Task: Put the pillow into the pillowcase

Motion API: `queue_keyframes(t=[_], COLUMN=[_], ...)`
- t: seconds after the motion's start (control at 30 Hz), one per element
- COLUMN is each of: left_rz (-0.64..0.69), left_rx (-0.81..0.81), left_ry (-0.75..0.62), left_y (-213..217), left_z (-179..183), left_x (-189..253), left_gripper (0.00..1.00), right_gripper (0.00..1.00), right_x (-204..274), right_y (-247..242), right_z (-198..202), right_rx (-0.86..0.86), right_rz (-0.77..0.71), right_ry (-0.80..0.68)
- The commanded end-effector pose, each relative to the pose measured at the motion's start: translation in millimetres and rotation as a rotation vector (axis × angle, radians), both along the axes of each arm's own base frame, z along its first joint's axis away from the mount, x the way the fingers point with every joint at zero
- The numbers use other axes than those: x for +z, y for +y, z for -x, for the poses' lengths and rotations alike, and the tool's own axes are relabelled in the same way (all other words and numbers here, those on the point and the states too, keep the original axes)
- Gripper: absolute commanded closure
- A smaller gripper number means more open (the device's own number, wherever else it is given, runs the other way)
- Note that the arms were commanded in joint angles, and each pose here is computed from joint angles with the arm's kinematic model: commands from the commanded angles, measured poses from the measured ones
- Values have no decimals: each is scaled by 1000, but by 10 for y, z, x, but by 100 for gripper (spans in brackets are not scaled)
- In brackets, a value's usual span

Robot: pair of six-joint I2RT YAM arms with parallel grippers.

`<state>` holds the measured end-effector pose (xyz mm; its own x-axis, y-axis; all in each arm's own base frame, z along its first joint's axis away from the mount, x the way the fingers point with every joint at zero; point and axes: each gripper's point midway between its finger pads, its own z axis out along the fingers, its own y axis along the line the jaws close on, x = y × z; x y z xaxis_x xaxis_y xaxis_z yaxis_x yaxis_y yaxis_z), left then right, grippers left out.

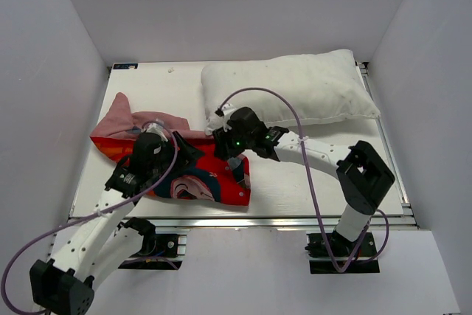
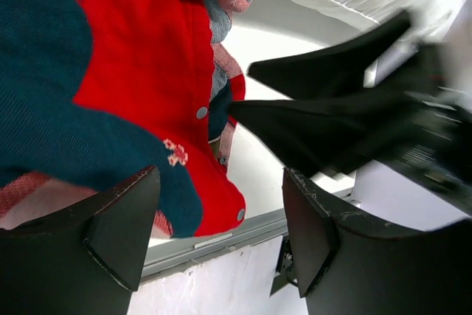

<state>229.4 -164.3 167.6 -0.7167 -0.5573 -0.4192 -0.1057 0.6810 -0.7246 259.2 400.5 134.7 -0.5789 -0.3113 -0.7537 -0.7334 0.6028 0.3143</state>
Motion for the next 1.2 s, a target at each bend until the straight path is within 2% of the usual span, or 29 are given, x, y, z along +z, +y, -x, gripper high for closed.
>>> queue_keyframes(t=[0.0,0.07,0.33,0.4,0.43,0.5,0.53,0.6,0.7,0.77,0.93,1.17], left_rz=[-8,-7,-17,-16,-14,-10,-14,-23,-34,-28,-18,-101], left_rx=[41,48,56,49,46,25,14,5,2,-3,-38,-46], left_ry=[10,11,24,24,26,24,25,26,17,1,-18,-36], left_y=[99,124,129,106,94,50,29,18,14,-7,-117,-279], left_z=[106,147,120,89,81,52,30,15,-34,-61,-87,-137], left_x=[-38,-30,2,8,2,-3,-13,-22,-6,33,77,102], left_gripper=[23,22,22,22,22,22,22,21,21,21,21,20], right_gripper=[41,37,37,42,50,59,69,77,95,100,100,100], right_x=[-243,-323,-628,-648,-635,-493,-337,-181,140,292,657,939], right_y=[-119,-99,72,136,164,260,328,378,434,458,540,711], right_z=[-78,-155,-311,-318,-312,-269,-235,-173,-76,-30,26,59], right_rx=[-39,-48,-18,-2,5,39,63,93,128,140,135,146], right_rz=[73,100,132,119,108,49,-4,-51,-131,-169,-254,-327], right_ry=[-18,-33,-37,-21,-17,-14,-17,-12,-6,3,48,133])
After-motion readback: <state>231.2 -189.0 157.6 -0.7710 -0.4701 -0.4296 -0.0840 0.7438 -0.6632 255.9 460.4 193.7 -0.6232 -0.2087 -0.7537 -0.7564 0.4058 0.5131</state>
